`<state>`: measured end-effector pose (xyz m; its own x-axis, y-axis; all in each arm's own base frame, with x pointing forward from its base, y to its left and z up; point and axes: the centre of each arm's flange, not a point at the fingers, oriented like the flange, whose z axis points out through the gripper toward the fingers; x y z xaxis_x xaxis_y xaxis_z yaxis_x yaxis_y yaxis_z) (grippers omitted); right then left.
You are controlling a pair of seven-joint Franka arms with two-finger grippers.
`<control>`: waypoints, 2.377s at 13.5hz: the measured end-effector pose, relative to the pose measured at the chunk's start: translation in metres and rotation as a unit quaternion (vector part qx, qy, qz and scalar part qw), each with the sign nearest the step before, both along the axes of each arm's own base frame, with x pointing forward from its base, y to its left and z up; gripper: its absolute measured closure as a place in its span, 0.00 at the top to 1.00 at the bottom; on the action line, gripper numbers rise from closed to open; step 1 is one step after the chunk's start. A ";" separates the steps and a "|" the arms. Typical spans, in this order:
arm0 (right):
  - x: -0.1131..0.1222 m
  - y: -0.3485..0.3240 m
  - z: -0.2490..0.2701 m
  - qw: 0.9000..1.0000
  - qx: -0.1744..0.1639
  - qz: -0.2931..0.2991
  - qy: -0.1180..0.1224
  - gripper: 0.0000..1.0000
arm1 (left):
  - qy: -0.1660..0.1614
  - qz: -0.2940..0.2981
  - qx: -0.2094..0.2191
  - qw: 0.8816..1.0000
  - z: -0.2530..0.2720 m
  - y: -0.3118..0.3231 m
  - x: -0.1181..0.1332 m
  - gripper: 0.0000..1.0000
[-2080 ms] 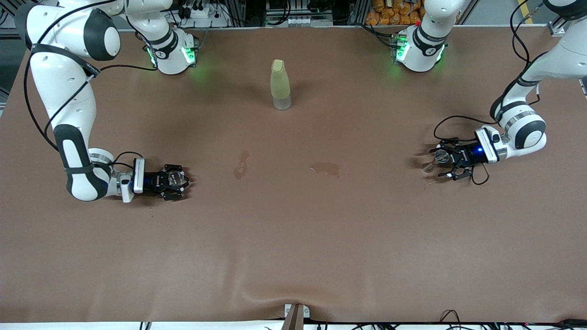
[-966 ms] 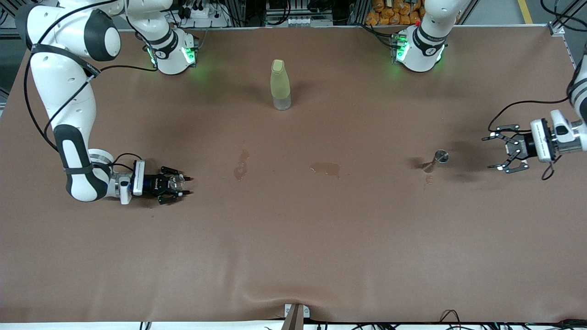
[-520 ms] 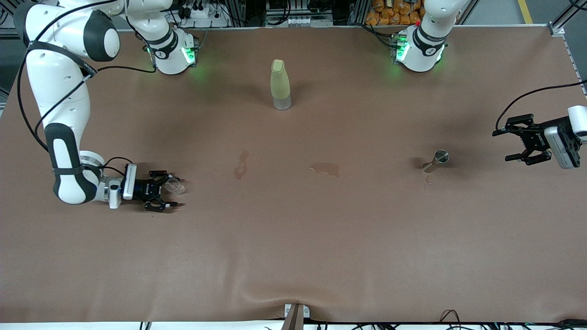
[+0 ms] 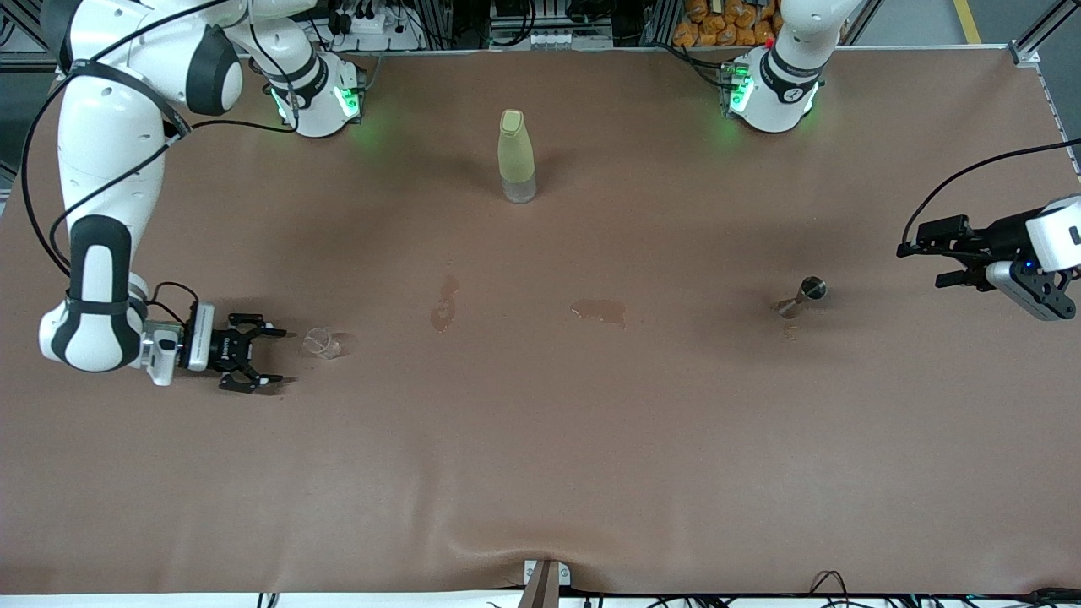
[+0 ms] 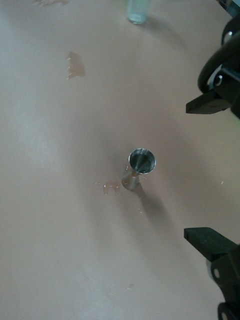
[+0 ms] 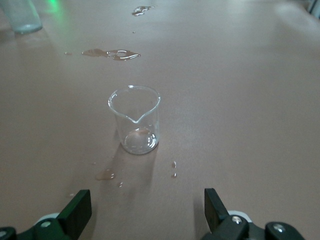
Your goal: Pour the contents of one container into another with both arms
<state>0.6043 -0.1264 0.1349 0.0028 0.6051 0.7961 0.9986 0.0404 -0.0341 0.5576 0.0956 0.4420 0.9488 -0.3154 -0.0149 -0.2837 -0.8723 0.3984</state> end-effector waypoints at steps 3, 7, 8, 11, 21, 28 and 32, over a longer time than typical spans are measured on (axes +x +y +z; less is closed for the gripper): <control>-0.005 0.000 0.023 0.995 0.019 -0.036 0.094 1.00 | 0.015 0.042 0.054 0.998 0.018 -0.018 0.009 1.00; 0.015 0.013 0.064 0.983 0.029 -0.059 0.171 1.00 | -0.033 0.007 0.151 0.988 0.068 -0.050 0.027 1.00; 0.023 0.012 0.081 0.980 0.015 -0.075 0.183 1.00 | -0.041 0.012 0.162 0.986 0.079 -0.057 0.030 1.00; 0.039 0.018 0.127 0.973 -0.020 -0.121 0.195 1.00 | -0.024 0.107 0.176 0.978 0.084 -0.059 0.032 1.00; 0.054 0.051 0.195 0.948 -0.071 -0.229 0.207 1.00 | -0.031 0.265 0.176 0.947 0.126 -0.058 0.040 1.00; 0.049 0.069 0.233 0.901 -0.085 -0.310 0.291 1.00 | -0.045 0.267 0.191 0.944 0.133 -0.077 0.048 1.00; 0.043 0.084 0.268 0.870 -0.105 -0.351 0.331 1.00 | -0.038 0.302 0.191 0.933 0.133 -0.102 0.049 1.00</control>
<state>0.6474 -0.0426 0.4024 0.8457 0.4021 0.3510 0.5337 -0.6476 -0.5439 0.6070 -0.0061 0.5746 0.9550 0.2911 0.0566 0.2901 -0.9567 0.0246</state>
